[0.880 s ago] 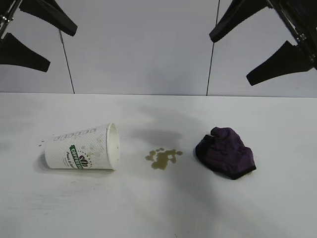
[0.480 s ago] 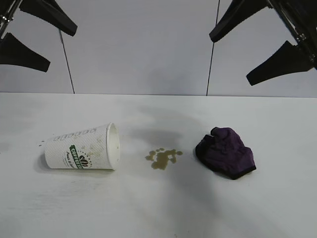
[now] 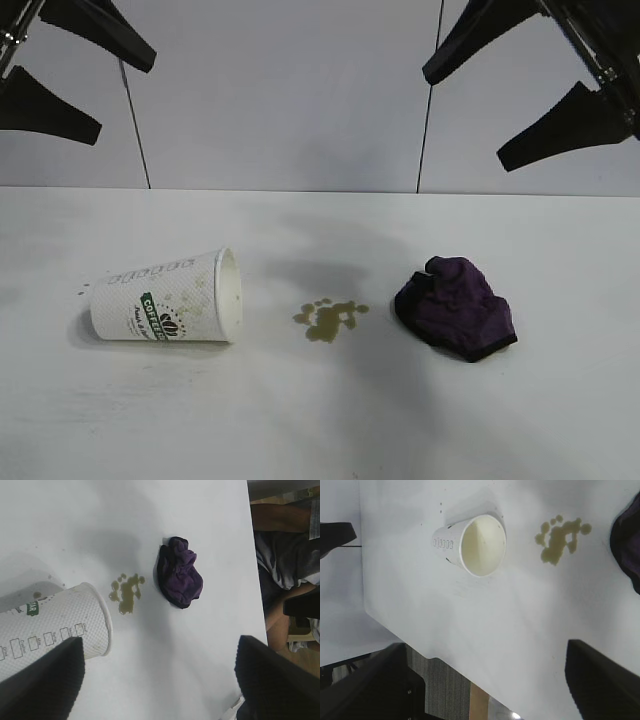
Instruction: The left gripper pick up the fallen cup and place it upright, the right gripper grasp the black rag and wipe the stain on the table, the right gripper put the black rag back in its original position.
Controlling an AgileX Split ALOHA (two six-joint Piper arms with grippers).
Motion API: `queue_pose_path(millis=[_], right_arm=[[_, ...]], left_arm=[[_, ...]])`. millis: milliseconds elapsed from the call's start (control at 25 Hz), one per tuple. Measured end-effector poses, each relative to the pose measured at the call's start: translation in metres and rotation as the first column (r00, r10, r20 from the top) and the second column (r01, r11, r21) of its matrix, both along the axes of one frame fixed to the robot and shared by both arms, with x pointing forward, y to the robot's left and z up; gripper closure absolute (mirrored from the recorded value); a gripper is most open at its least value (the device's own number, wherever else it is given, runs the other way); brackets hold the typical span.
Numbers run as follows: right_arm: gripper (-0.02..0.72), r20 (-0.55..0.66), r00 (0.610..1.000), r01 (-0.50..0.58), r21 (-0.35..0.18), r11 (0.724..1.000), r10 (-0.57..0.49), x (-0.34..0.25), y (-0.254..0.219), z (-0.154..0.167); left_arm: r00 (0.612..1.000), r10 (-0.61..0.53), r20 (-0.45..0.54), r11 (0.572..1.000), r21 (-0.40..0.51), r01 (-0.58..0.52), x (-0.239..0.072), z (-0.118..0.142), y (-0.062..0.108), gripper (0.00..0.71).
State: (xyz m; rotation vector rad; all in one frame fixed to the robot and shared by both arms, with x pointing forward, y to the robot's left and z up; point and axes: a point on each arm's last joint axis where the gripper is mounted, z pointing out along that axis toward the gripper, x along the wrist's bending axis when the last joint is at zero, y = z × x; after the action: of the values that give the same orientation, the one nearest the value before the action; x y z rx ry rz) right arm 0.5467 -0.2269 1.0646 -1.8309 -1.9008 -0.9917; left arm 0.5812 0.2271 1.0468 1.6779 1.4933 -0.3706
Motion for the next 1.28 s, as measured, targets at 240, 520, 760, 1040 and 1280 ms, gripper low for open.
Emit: queue_pose_path(millis=[240, 520, 760, 1040, 1280], right_arm=[[0.114, 0.000, 1.000, 0.000, 0.001, 1.000, 0.000, 0.000, 0.000, 0.000], [0.114, 0.000, 1.000, 0.001, 0.003, 1.000, -0.001, 0.000, 0.000, 0.000], [0.114, 0.000, 1.000, 0.001, 0.003, 1.000, -0.001, 0.000, 0.000, 0.000], [0.114, 0.003, 1.000, 0.001, 0.003, 1.000, -0.001, 0.000, 0.000, 0.001], [0.114, 0.001, 1.000, -0.003, 0.004, 1.000, 0.003, 0.000, 0.000, 0.001]], left_arm=[[1.000, 0.010, 0.006, 1.000, -0.001, -0.010, 0.001, 0.000, 0.000, 0.116], [0.999, 0.034, 0.022, 0.999, 0.005, -0.034, 0.003, 0.000, 0.001, 0.116], [0.996, 0.002, 0.090, 1.000, 0.008, -0.003, 0.007, 0.010, 0.000, 0.116], [0.885, -0.312, 0.345, 0.943, 0.223, 0.246, 0.010, 0.050, -0.025, 0.098], [0.681, -0.667, 0.302, 0.694, 0.586, 0.420, -0.009, 0.046, -0.075, 0.024]])
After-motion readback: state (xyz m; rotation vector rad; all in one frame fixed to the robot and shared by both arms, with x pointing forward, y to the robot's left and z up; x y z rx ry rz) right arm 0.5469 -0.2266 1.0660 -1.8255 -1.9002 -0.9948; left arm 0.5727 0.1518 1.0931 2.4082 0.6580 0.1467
